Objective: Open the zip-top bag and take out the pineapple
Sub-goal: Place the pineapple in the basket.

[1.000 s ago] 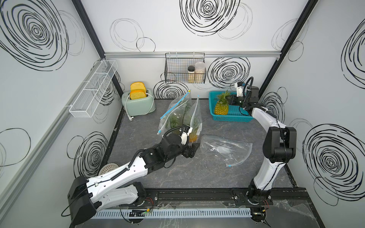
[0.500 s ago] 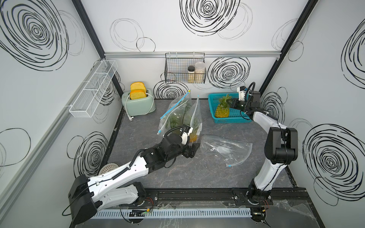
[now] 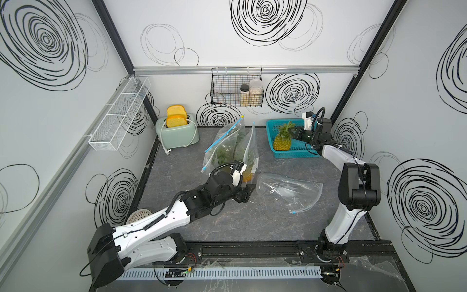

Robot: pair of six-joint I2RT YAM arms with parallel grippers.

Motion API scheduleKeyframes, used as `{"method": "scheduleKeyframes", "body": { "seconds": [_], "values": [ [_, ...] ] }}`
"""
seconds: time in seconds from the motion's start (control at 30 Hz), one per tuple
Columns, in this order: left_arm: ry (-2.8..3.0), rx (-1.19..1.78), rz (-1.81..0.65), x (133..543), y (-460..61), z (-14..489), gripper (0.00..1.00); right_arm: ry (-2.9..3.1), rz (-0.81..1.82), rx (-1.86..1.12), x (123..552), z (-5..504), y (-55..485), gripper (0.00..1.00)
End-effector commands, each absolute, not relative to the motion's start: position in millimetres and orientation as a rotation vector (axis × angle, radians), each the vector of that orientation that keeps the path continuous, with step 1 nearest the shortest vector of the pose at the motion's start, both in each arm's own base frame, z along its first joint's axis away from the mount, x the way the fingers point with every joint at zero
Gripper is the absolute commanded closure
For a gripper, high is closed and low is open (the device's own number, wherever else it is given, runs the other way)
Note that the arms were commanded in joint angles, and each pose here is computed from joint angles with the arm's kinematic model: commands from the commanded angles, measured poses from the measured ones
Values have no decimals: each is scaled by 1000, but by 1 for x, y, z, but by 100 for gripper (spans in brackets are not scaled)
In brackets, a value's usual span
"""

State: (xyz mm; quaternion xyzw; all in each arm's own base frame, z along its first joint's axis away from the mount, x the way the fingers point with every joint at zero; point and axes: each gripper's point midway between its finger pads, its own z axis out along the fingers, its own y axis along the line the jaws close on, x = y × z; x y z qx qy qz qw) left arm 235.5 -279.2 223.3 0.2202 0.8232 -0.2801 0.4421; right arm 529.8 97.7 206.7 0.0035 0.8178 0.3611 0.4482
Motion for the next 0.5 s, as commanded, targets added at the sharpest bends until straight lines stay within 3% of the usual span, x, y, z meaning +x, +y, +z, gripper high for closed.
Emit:
{"method": "scheduleKeyframes", "body": {
  "seconds": [0.0, 0.47],
  "values": [
    [1997, 518, -721, 239, -280, 234, 18, 1920, 911, -41, 526, 238, 104, 100],
    [2001, 508, -712, 242, -278, 233, 18, 1975, 914, 0, 517, 208, 101, 100]
  ]
}}
